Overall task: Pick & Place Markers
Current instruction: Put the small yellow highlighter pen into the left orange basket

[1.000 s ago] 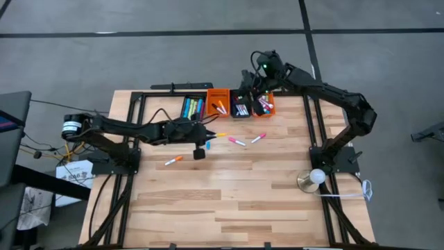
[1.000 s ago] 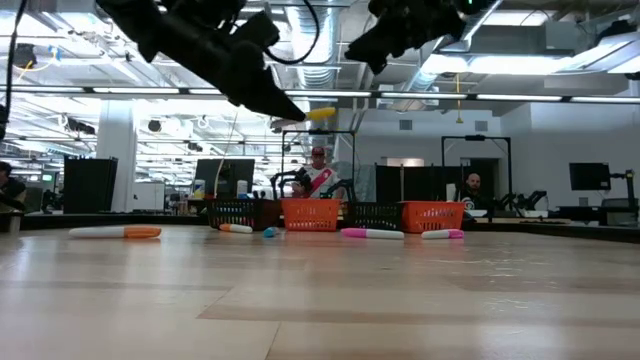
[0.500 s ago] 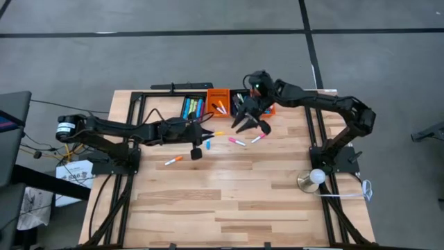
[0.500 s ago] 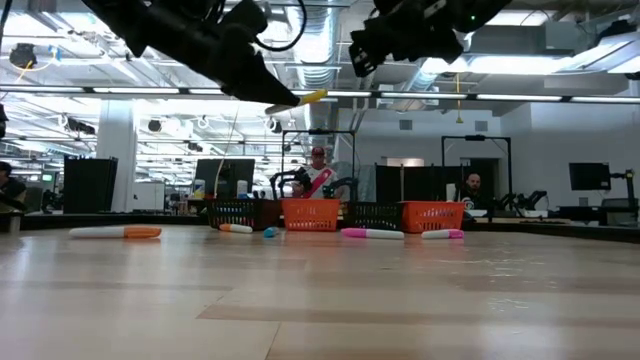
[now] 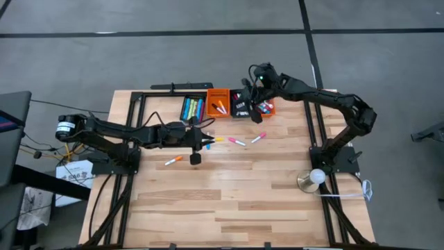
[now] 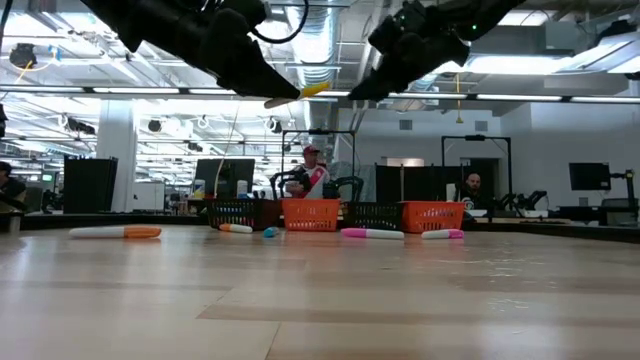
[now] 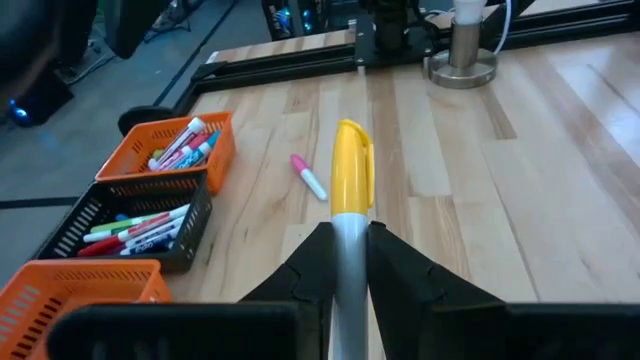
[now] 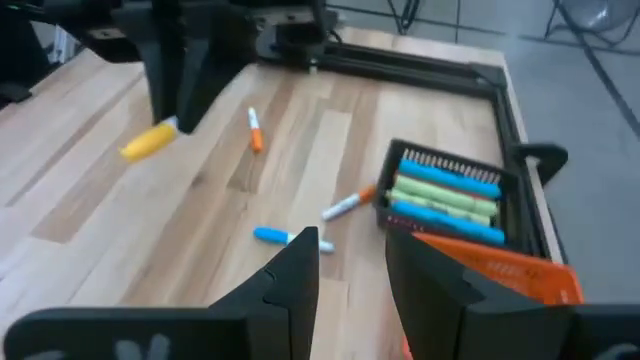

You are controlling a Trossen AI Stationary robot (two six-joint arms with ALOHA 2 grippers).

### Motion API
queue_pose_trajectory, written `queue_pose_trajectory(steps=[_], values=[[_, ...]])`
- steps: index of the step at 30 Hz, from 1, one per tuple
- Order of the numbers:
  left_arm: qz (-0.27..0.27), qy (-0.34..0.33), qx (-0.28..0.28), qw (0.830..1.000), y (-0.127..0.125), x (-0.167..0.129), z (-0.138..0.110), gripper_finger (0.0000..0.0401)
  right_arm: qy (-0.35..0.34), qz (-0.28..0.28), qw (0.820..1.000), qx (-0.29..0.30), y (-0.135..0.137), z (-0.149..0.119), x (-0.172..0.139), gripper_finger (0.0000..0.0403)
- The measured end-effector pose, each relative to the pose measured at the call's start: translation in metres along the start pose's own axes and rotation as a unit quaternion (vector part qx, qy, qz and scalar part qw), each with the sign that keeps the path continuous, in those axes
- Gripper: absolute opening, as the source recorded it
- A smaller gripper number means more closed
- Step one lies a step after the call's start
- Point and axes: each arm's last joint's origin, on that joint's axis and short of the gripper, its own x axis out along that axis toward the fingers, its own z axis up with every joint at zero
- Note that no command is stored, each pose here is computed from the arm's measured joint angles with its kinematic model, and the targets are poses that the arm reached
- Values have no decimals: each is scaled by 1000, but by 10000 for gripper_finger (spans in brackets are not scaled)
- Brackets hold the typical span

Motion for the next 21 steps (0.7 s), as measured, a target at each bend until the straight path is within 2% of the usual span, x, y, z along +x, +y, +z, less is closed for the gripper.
queue_pose_trajectory(steps=[4,10,17,21], values=[[-2,0,1,1000,-2,0,0,51,3,29,999,13,-1,-7,-2,108],[21,4,2,1000,-2,-1,1,51,-8,146,989,15,9,-22,21,108],[24,1,1,1000,-2,-1,1,51,-21,191,981,-15,22,-27,69,108],[27,2,0,1000,-1,-1,1,51,-33,206,977,-40,34,-20,83,108]])
